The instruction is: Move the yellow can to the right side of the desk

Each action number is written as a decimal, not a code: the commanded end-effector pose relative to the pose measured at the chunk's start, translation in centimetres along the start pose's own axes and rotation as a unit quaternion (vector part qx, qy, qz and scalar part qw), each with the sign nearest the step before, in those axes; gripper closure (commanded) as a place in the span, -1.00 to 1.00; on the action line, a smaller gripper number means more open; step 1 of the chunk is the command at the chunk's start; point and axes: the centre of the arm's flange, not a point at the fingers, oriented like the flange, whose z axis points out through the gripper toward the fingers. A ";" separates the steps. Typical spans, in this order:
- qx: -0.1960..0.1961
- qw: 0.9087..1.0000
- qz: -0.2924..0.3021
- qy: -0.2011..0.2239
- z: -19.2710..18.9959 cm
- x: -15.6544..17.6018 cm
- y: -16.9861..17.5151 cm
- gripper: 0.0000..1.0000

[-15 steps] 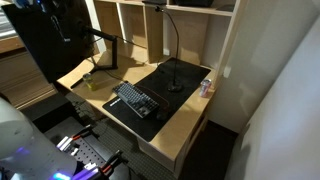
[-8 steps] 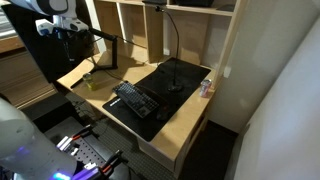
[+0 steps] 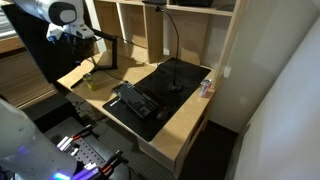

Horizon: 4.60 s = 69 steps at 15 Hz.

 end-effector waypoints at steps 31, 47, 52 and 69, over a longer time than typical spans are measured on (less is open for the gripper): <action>0.016 0.982 0.168 -0.079 9.3 2.4 -1.6 -1.00; 0.114 0.984 0.138 -0.006 -1.7 0.2 -0.8 -1.00; 0.079 0.985 0.151 -0.028 4.6 1.4 -1.1 -1.00; 0.058 0.986 0.153 -0.016 14.6 3.1 -1.3 -1.00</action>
